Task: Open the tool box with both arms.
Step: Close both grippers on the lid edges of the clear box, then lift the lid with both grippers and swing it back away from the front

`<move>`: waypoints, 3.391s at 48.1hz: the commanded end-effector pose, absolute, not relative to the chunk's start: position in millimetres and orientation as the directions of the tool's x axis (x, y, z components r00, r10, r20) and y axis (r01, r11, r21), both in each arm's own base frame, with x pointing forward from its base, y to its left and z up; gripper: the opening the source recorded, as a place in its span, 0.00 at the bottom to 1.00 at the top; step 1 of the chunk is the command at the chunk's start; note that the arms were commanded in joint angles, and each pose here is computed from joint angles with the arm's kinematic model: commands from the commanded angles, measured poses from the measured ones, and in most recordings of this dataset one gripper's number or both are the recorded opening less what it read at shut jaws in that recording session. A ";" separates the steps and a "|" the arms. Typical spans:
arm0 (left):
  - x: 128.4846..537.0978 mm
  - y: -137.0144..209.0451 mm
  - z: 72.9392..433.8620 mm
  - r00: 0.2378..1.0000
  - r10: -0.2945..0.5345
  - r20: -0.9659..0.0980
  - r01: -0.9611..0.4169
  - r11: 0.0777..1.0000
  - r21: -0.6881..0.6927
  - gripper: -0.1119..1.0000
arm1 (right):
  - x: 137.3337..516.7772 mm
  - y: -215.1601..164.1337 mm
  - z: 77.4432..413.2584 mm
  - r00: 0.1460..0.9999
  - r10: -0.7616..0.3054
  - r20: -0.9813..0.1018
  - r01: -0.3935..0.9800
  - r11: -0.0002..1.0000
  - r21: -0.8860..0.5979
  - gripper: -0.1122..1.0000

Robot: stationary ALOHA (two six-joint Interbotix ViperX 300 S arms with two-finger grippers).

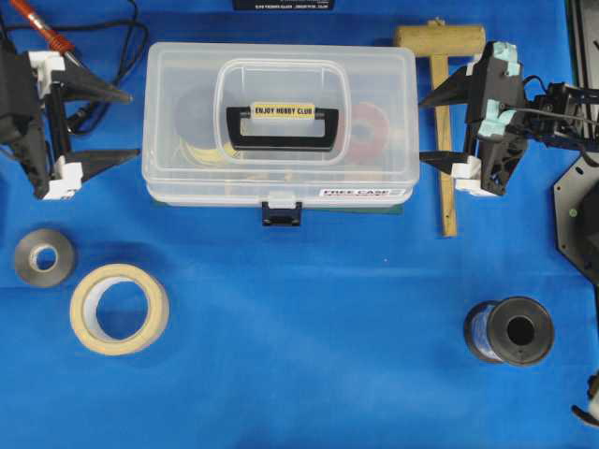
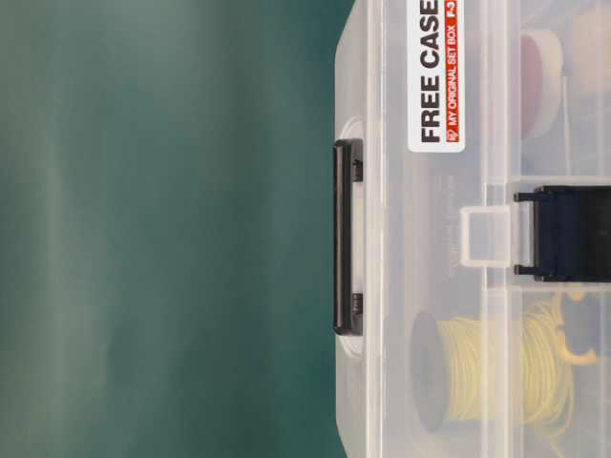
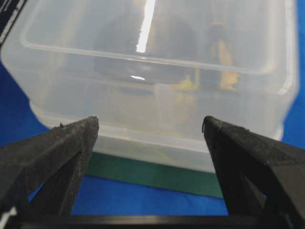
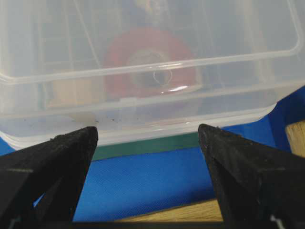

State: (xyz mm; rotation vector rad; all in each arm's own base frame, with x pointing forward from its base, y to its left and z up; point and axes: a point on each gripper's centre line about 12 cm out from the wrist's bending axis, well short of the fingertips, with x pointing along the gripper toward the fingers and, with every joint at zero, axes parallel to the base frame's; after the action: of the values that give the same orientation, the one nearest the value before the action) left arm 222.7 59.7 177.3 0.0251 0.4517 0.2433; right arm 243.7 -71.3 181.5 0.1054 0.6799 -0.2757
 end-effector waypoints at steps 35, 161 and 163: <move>243.8 69.0 201.0 0.892 0.258 -0.370 -0.247 0.966 0.078 0.94 | 267.5 -68.6 220.4 0.821 -0.210 -0.531 0.253 0.967 0.008 0.86; 224.9 125.2 258.1 0.864 0.490 -0.117 -0.478 0.871 0.112 0.94 | 235.6 -128.8 293.1 0.846 -0.463 -0.264 0.475 0.880 -0.019 0.86; 224.4 126.7 258.7 0.861 0.495 -0.115 -0.484 0.868 0.110 0.94 | 235.2 -130.4 293.3 0.844 -0.468 -0.261 0.481 0.877 -0.018 0.86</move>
State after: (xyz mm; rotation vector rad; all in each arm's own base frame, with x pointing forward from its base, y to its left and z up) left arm 217.6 122.9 236.2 0.0593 0.2165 0.5089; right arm 226.5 -127.0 266.5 0.0649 0.3580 -0.5008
